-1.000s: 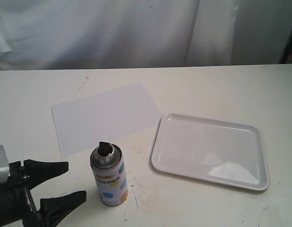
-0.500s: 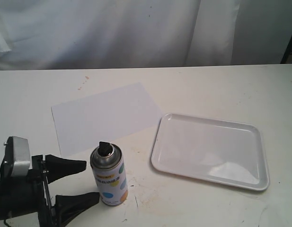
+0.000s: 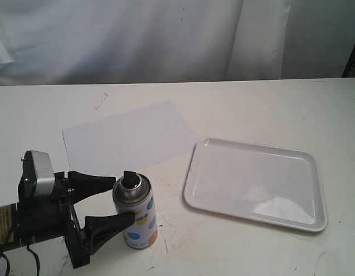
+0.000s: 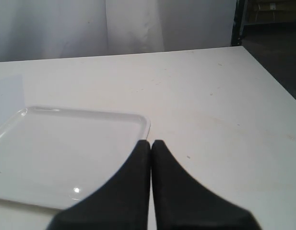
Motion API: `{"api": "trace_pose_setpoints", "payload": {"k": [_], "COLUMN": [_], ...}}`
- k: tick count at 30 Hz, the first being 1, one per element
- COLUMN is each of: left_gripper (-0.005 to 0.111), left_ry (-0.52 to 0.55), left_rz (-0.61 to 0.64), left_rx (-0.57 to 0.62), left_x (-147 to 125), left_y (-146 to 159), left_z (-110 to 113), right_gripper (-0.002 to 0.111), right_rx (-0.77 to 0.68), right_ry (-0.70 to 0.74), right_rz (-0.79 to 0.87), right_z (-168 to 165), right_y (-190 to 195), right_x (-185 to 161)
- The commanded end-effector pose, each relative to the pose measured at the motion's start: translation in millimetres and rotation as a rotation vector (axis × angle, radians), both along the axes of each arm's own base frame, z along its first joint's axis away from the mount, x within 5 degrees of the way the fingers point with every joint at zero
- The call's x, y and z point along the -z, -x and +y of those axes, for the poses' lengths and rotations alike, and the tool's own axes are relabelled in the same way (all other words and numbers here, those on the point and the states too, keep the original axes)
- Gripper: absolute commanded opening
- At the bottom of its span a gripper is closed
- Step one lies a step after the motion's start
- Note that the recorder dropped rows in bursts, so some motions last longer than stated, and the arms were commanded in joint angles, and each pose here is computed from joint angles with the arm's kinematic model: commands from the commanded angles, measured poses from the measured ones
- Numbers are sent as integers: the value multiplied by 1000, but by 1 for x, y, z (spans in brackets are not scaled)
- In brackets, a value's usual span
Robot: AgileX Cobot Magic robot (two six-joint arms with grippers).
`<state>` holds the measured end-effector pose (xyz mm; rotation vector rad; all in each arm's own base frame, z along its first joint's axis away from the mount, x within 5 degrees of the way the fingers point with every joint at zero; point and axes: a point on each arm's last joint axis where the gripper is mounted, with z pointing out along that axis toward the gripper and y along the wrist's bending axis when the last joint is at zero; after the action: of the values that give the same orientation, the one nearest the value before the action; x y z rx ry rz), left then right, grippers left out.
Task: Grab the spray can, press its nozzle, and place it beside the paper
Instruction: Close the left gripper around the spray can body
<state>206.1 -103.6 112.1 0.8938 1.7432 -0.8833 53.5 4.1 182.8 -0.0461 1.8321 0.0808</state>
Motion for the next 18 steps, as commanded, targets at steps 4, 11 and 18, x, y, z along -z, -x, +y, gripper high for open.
{"api": "trace_pose_setpoints", "payload": {"k": [4,11,18], "left_gripper": [77,77,77], "left_ry": [24,25,39], "left_rz": [34,53,81], "left_rx": [47,43,55], "left_x": [4,12,13], "left_y": [-1,-11,-16], "left_z": [-11,-13,-15], "right_gripper": [0,0,0], "right_rx": [4,4,4], "right_ry": [-8,-8,-8], "right_rz": [-3,-3,-3], "right_z": [0,0,0], "right_y": [0,0,0], "right_x": [1,1,1]}}
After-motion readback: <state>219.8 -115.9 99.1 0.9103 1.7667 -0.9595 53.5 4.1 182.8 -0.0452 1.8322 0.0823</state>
